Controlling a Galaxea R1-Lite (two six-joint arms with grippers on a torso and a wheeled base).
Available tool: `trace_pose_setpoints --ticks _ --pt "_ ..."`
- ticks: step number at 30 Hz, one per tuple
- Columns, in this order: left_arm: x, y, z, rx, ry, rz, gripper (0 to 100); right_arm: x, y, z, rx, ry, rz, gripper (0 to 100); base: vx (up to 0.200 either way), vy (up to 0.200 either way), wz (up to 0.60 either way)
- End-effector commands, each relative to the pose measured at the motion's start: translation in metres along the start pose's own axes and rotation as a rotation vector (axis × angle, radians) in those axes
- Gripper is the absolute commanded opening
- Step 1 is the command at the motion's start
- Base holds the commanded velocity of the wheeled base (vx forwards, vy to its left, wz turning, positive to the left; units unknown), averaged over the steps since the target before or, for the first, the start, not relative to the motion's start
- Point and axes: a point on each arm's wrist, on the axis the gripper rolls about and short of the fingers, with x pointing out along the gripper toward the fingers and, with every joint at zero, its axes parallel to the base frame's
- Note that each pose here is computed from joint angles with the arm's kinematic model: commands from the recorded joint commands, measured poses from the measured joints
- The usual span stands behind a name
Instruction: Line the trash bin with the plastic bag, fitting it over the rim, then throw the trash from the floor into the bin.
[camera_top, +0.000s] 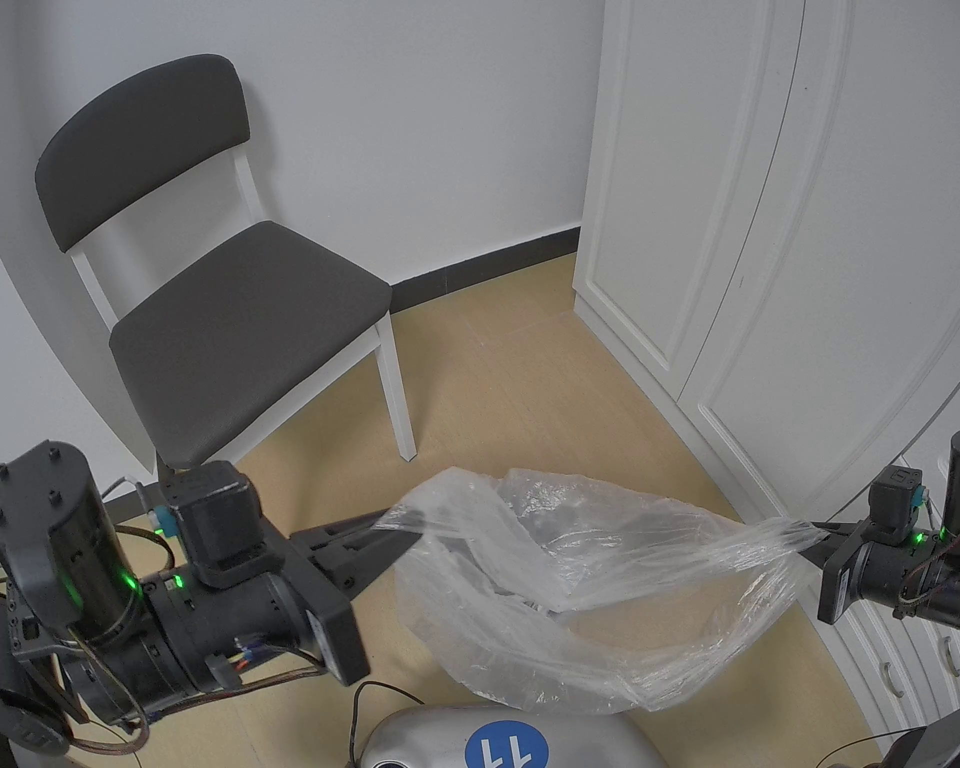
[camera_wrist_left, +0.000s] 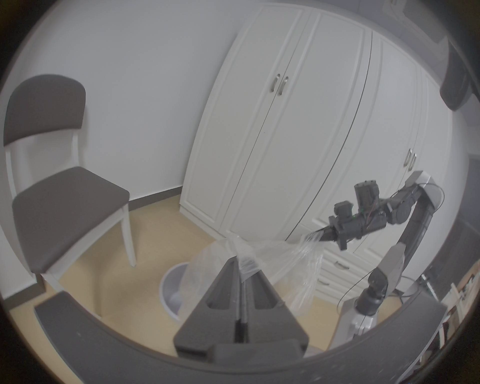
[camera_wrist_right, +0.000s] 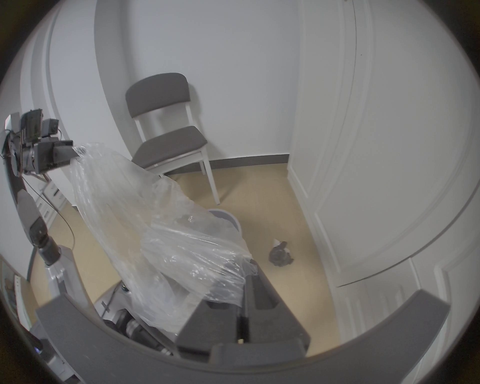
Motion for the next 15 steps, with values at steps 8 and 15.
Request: trace_pose_setpoints --ticks 8,15 --pt "0.051 -0.018 -0.040 -0.079 0.092 -0.057 0 0.046 0.022 -0.006 0.046 0.022 0.115 0 0.000 0.000 0.00" --pt "0.094 0.006 -0.034 -0.122 0.015 0.025 0 0.096 0.032 0.009 0.174 -0.064 0.223 0 0.000 0.000 0.00"
